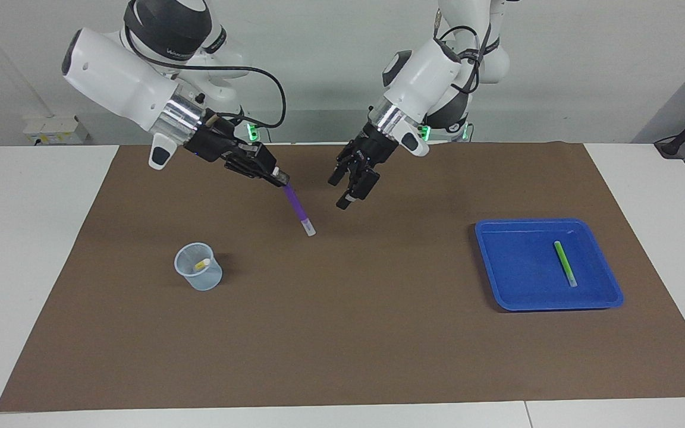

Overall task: Right arm passes pens to left for tray arrangement
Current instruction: 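Lift the purple pen and carry it toward the left gripper, then close the left gripper on the purple pen held by the right gripper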

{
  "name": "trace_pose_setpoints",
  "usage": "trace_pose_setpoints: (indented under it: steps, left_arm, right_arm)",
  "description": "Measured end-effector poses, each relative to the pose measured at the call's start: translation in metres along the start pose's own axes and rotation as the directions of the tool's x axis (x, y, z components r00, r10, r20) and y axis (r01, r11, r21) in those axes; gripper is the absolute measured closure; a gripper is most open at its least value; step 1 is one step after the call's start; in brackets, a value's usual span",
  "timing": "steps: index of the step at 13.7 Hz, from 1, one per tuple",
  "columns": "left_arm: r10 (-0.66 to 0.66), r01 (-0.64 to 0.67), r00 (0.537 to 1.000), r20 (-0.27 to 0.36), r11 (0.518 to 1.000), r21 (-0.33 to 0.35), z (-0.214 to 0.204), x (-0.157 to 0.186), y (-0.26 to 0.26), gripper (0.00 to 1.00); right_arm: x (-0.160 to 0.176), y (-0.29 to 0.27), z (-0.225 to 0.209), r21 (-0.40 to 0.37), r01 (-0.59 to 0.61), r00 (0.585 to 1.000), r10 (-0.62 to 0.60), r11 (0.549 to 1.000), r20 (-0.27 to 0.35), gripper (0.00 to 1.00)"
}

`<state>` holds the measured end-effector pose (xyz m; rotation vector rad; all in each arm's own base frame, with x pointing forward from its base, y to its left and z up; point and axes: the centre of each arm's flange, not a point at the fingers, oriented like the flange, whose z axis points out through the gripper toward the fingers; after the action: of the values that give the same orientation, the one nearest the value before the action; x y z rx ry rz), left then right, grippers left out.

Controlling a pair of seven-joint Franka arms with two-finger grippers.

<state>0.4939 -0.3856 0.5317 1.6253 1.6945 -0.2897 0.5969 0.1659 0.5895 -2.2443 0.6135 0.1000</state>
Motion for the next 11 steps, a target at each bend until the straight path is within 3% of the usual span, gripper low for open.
trace_pose_setpoints:
  steps: [3,7,11]
  left_arm:
    - [-0.046,0.048,0.998,0.039,0.997,-0.052,-0.002,-0.016,-0.003,0.0]
    - [-0.072,0.076,0.996,0.049,0.994,-0.082,0.015,-0.01,0.001,0.0]
    - [-0.087,0.092,0.995,0.051,0.991,-0.098,0.021,-0.004,0.011,0.1]
  right_arm:
    - [-0.02,-0.008,0.031,0.01,-0.004,1.0,0.005,1.0,-0.029,0.82]
    - [-0.024,-0.002,0.036,0.003,-0.011,0.999,0.011,1.0,-0.032,0.82]
    - [-0.024,-0.001,0.034,0.004,-0.012,0.999,0.013,1.0,-0.034,0.82]
